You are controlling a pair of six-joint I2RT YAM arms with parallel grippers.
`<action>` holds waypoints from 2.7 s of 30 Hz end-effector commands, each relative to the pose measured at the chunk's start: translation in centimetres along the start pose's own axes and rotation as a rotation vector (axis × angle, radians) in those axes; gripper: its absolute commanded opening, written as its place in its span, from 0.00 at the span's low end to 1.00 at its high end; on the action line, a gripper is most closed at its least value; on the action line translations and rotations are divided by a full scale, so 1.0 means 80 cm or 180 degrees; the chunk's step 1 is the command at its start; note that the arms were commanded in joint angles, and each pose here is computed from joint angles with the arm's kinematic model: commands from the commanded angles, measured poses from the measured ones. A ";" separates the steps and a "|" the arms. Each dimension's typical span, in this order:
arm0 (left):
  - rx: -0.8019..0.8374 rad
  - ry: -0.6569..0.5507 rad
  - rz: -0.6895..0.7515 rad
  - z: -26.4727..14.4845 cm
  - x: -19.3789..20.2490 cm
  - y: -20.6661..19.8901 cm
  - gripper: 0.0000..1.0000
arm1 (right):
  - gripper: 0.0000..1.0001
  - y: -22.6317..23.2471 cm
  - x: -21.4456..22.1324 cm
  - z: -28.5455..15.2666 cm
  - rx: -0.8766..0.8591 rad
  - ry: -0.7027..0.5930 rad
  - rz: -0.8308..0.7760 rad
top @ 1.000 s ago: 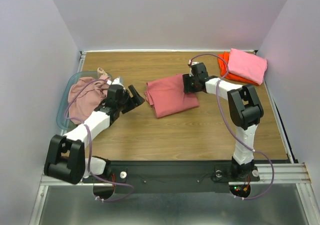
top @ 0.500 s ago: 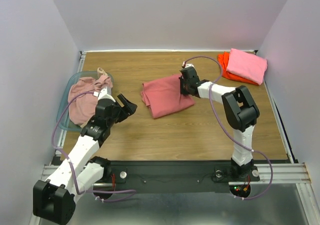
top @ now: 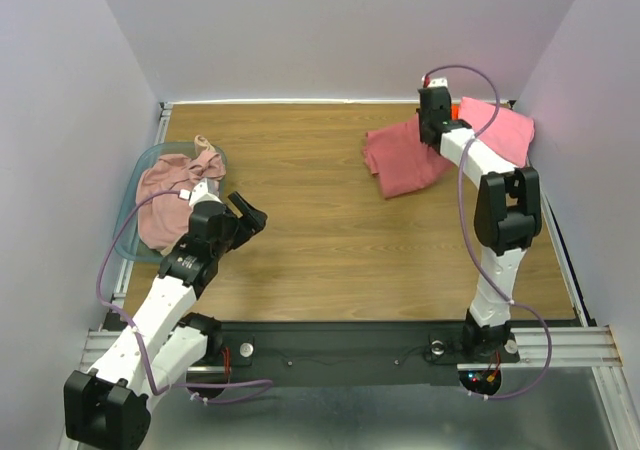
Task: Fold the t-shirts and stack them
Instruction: Neatly place the folded tshirt to the corner
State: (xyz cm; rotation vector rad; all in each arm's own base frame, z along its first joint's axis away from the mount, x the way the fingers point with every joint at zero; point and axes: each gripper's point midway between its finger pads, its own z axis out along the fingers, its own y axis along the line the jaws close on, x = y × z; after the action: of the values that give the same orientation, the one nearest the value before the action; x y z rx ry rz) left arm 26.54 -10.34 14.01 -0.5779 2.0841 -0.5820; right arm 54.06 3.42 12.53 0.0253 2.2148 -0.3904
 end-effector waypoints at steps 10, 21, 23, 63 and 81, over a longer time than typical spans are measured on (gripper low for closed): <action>-0.0182 -0.0129 -0.0033 0.000 -0.018 0.001 0.85 | 0.00 -0.113 -0.139 0.013 0.0833 -0.0627 0.0006; -0.0251 -0.0124 -0.0019 0.001 -0.019 0.005 0.85 | 0.00 -0.226 -0.205 0.004 0.1236 -0.1043 0.0683; -0.0237 -0.0143 -0.0002 0.001 -0.022 0.003 0.85 | 0.00 -0.244 -0.212 0.002 0.1289 -0.1104 0.0798; -0.0034 -0.0054 0.0095 0.010 -0.025 -0.021 0.85 | 1.00 -0.340 -0.081 0.065 0.1524 -0.0498 0.1368; 0.0581 0.0297 -0.0125 -0.016 0.033 -0.071 0.86 | 1.00 -0.085 0.103 -0.205 -0.1000 0.0060 0.2223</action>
State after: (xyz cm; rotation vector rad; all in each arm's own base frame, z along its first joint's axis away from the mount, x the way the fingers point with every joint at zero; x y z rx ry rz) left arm 25.87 -13.74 15.07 -0.5242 2.1250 -0.7005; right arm 40.09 -2.78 26.88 0.5176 1.8914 0.1820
